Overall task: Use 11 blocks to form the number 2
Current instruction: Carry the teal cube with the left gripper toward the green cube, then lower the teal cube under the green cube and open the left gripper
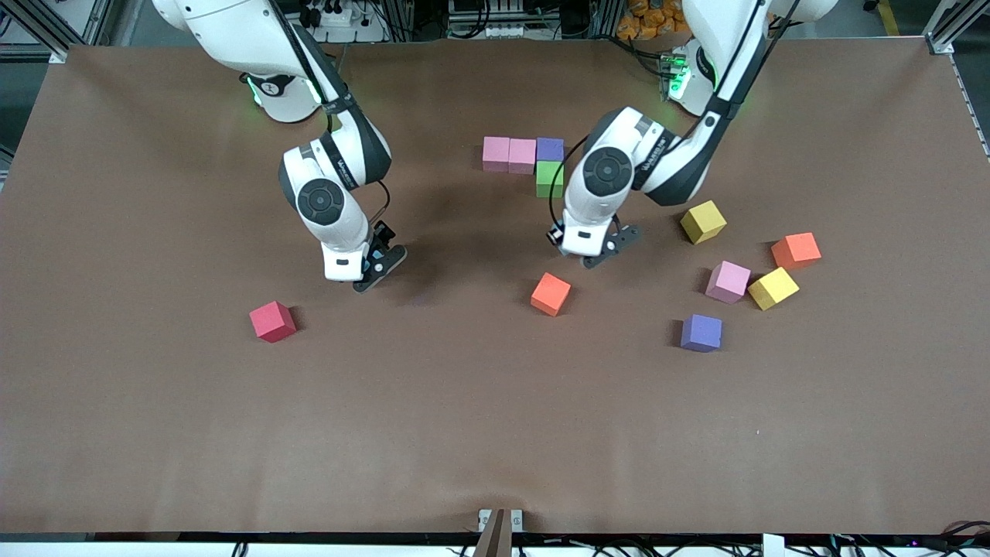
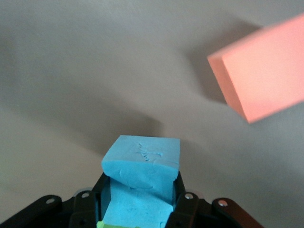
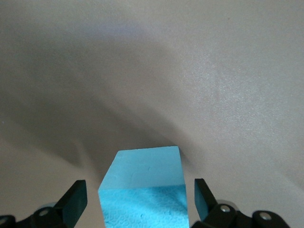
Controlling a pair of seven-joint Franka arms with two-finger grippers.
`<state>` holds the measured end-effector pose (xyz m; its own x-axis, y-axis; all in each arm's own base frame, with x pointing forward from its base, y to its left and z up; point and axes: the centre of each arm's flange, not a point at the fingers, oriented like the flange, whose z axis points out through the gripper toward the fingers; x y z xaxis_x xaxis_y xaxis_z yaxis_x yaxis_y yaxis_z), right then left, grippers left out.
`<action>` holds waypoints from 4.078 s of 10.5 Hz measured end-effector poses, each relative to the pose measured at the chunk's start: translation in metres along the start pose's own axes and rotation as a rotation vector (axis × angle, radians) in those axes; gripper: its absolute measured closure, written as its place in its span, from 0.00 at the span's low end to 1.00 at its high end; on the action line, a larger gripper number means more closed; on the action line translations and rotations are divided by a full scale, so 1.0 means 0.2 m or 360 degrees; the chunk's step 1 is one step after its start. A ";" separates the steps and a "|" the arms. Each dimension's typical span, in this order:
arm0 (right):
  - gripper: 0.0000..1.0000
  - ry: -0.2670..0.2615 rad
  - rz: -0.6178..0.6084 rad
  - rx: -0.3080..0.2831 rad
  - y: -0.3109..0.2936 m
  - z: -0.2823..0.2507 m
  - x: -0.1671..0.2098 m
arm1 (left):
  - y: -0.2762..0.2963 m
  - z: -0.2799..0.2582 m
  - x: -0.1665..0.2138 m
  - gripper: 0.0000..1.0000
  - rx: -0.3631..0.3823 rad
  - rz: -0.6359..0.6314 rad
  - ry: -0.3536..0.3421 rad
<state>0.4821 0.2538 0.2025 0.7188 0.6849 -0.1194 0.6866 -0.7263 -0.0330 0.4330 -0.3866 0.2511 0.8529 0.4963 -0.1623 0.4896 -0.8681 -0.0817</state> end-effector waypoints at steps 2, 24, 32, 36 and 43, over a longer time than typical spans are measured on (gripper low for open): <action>0.00 0.0001 -0.0001 0.0000 0.00 0.00 0.00 | 0.02 0.02 -0.09 0.46 0.0032 0.0137 0.0049; 0.00 0.0002 -0.0001 0.0000 0.00 0.00 0.00 | 0.01 0.17 -0.37 0.46 0.0086 0.0842 0.0061; 0.00 0.0003 -0.0001 0.0000 0.00 -0.01 0.00 | 0.00 0.23 -0.38 0.46 0.0117 0.0861 0.0056; 0.00 0.0003 -0.0001 0.0000 0.00 -0.01 0.00 | 0.01 0.23 -0.39 0.46 0.0106 0.0866 0.0059; 0.00 0.0004 -0.0001 0.0000 0.00 -0.01 0.00 | 0.02 0.26 -0.39 0.46 0.0105 0.0856 0.0051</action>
<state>0.4822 0.2543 0.2038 0.7186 0.6855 -0.1171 0.6871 -0.7259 -0.0328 0.3589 -0.4289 0.2127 0.9856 -0.0192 -0.1680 -0.0291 -0.9979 -0.0571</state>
